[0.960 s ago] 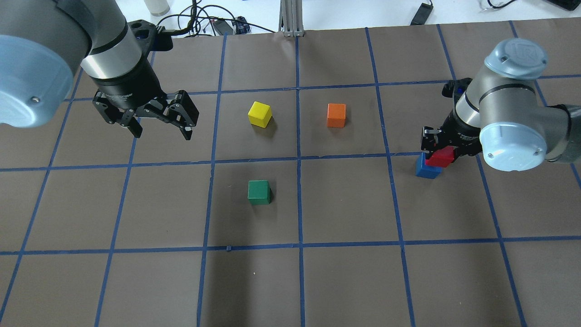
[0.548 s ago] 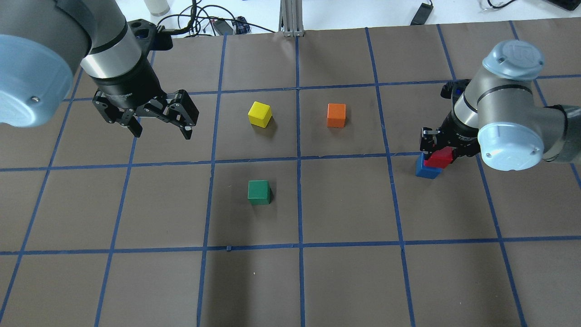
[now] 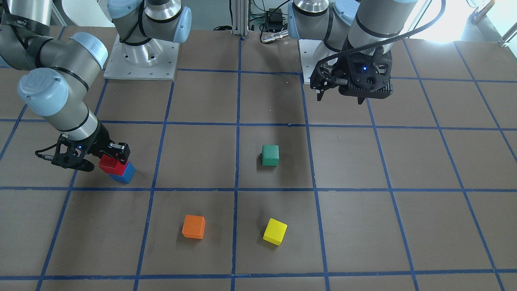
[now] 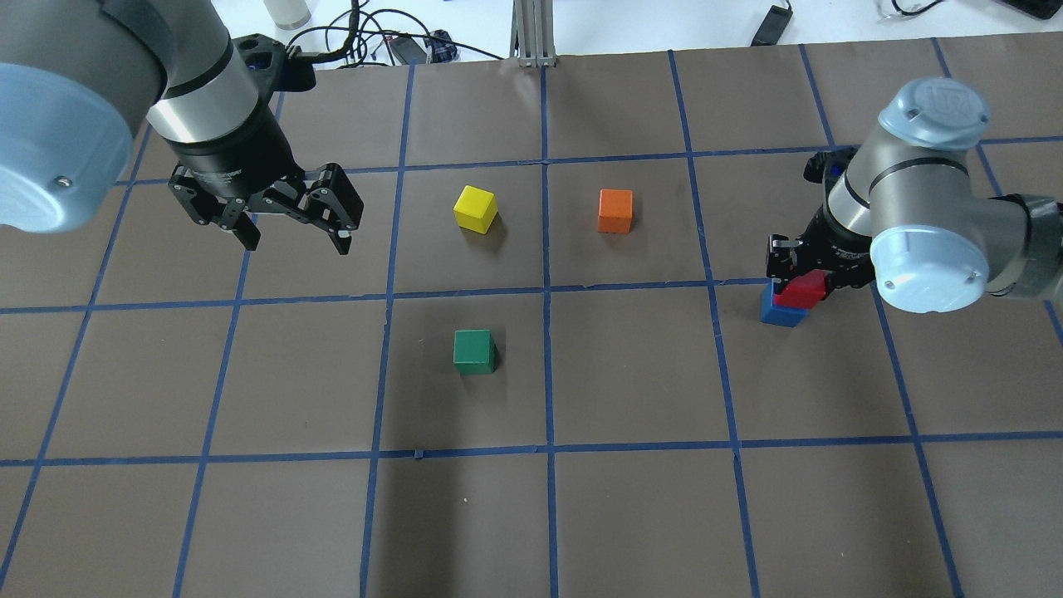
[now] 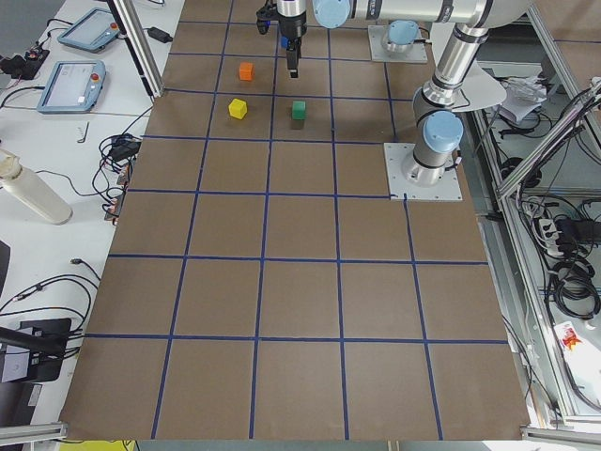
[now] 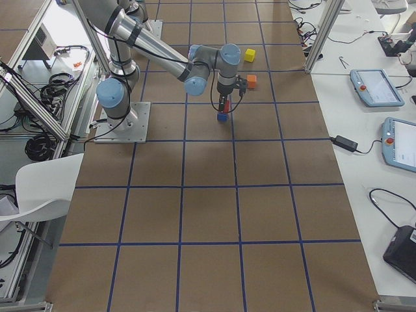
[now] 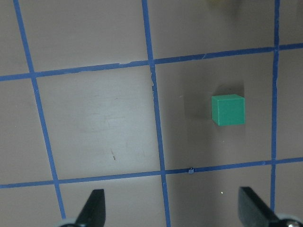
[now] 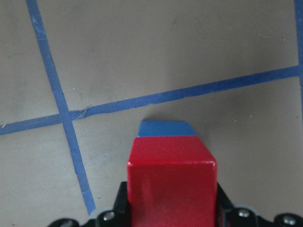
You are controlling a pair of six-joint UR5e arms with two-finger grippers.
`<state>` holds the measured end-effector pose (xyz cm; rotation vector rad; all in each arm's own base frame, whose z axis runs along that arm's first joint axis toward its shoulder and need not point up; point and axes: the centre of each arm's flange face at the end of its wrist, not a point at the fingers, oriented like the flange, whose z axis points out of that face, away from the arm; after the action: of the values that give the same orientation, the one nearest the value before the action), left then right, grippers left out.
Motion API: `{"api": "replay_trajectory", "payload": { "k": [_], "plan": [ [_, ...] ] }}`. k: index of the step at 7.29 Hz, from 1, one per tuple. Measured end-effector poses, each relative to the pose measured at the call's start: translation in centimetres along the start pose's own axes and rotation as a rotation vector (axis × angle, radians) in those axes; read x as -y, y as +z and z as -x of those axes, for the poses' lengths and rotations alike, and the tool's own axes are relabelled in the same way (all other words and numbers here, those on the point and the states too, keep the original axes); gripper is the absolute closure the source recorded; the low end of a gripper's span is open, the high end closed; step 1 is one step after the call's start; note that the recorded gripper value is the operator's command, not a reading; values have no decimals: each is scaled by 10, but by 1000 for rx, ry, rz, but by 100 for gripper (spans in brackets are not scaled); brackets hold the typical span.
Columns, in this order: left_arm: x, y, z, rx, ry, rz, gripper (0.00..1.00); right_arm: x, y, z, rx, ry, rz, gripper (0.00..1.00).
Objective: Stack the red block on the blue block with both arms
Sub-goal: 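Lower the red cube onto the blue cube and open the right gripper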
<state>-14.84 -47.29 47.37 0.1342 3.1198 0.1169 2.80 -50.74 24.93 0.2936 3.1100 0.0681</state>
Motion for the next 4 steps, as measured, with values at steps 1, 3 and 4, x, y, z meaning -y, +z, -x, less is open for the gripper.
{"api": "replay_trajectory", "payload": {
  "k": [1,3,4],
  "plan": [
    [0,0,0,0,0,-1,0,0,3,0,0,1,5,30],
    [0,-1,0,0,0,-2,0,0,4,-1,-8,2,0,0],
    [0,-1,1,0,0,-3,0,2,0,-1,-13,2,-20,0]
  ]
}}
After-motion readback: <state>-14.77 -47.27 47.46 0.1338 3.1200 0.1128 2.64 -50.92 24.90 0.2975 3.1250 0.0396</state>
